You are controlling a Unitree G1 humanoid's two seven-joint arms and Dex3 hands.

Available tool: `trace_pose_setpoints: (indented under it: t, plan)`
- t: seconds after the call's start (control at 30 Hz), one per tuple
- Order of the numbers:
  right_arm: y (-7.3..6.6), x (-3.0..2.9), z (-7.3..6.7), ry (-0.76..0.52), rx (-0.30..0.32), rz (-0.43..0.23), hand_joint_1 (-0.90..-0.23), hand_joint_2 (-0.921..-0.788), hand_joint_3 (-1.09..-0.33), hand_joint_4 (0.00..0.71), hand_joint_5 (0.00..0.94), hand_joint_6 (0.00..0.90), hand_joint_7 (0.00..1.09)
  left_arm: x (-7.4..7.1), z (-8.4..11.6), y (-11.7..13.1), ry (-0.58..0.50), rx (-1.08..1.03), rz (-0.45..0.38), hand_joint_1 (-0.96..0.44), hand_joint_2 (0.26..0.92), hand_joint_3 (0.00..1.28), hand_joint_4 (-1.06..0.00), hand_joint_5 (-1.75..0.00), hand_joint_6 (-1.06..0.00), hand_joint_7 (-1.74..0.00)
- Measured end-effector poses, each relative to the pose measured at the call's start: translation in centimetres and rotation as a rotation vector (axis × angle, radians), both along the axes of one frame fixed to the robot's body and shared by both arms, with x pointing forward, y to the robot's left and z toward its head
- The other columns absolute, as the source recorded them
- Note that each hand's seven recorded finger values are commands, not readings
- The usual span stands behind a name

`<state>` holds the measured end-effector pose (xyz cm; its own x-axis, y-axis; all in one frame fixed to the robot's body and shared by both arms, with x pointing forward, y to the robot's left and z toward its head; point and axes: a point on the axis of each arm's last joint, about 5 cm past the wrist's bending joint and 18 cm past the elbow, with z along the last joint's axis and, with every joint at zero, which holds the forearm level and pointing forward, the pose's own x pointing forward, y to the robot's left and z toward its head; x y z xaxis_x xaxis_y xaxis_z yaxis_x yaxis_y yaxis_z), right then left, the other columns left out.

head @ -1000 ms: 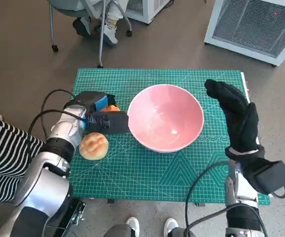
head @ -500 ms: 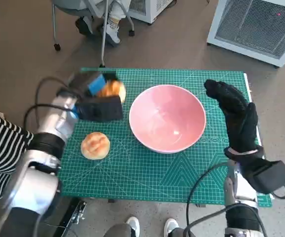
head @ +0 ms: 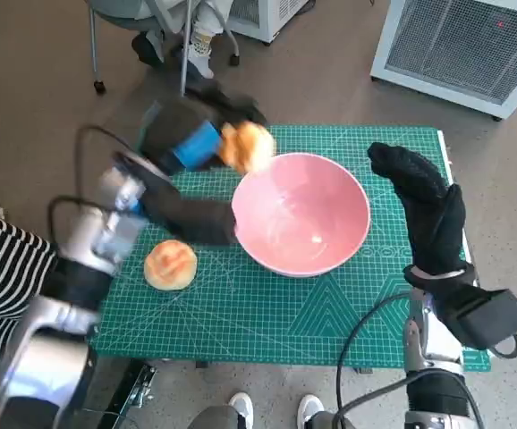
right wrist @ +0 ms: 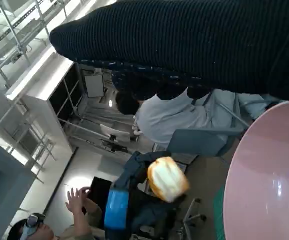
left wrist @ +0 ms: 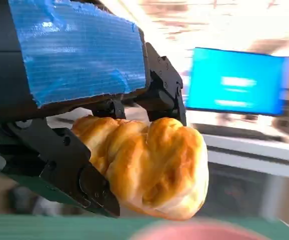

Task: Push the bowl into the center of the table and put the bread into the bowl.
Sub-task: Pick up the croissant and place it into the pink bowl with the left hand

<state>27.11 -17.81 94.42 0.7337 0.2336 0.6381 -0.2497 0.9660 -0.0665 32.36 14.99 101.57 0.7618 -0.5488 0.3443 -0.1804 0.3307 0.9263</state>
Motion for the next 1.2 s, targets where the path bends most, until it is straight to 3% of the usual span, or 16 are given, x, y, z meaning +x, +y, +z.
trace_pose_setpoints:
  t: [0.3, 0.47, 0.67, 0.7, 0.77, 0.83, 0.9, 0.97, 1.03, 1.2]
  plan:
    - [-0.1, 0.0, -0.1, 0.0, 0.015, 0.007, -0.663, -0.921, -0.796, 0.135, 0.001, 0.002, 0.53, -0.2, -1.6, -1.4, 0.04, 0.047, -0.064, 0.0, 0.921, 0.08, -0.72, -1.18, -0.57, -1.16]
    - [-0.1, -0.01, -0.1, 0.0, 0.016, 0.008, -0.664, -0.921, -0.795, 0.137, 0.002, 0.002, 0.53, -0.1, -2.6, -2.1, 0.09, 0.078, -0.076, 0.0, 0.92, 0.08, -0.69, -1.27, -0.61, -1.08]
    - [-0.1, -0.01, -0.1, -0.001, 0.016, 0.008, -0.655, -0.921, -0.796, 0.137, 0.002, 0.0, 0.54, -0.1, -3.6, -3.0, 0.152, 0.09, -0.102, 0.0, 0.921, 0.14, -0.62, -1.27, -0.52, -1.24]
    - [-0.1, -0.01, -0.1, -0.001, 0.016, 0.008, -0.655, -0.921, -0.796, 0.137, 0.002, 0.0, 0.54, -0.2, -3.8, -3.2, 0.159, 0.092, -0.107, -0.01, 0.883, 0.12, -0.56, -1.03, -0.48, -1.02]
    - [-0.1, -0.02, -0.1, -0.001, 0.016, 0.008, -0.655, -0.921, -0.796, 0.138, 0.002, 0.0, 0.54, -0.2, -4.0, -3.4, 0.168, 0.093, -0.115, -0.02, 0.869, 0.09, -0.56, -0.79, -0.49, -0.81]
    - [-0.1, -0.02, -0.1, -0.002, 0.016, 0.008, -0.655, -0.921, -0.795, 0.138, 0.002, 0.0, 0.54, -0.2, -4.1, -3.5, 0.172, 0.096, -0.121, -0.09, 0.842, 0.04, -0.51, -0.37, -0.46, -0.42]
    - [-0.1, -0.04, -0.1, -0.003, 0.016, 0.007, -0.655, -0.921, -0.794, 0.139, 0.002, 0.0, 0.54, -0.3, -4.2, -3.6, 0.174, 0.104, -0.13, -0.2, 0.814, 0.02, -0.42, -0.15, -0.39, -0.2]
    - [-0.1, -0.08, -0.1, -0.003, 0.016, 0.006, -0.655, -0.921, -0.794, 0.139, 0.003, 0.0, 0.54, -0.3, -4.2, -3.6, 0.176, 0.119, -0.142, -0.25, 0.807, 0.01, -0.39, -0.1, -0.37, -0.14]
    - [-0.1, -0.11, -0.1, -0.002, 0.016, 0.006, -0.655, -0.921, -0.793, 0.139, 0.003, 0.0, 0.54, -0.3, -4.2, -3.6, 0.181, 0.137, -0.151, -0.4, 0.803, 0.01, -0.28, -0.04, -0.3, -0.06]
    - [-0.2, -0.23, -0.2, -0.001, 0.015, 0.003, -0.655, -0.921, -0.793, 0.14, 0.002, -0.001, 0.54, -0.3, -4.1, -2.9, 0.204, 0.192, -0.165, -0.62, 0.815, 0.01, -0.14, -0.01, -0.2, -0.01]
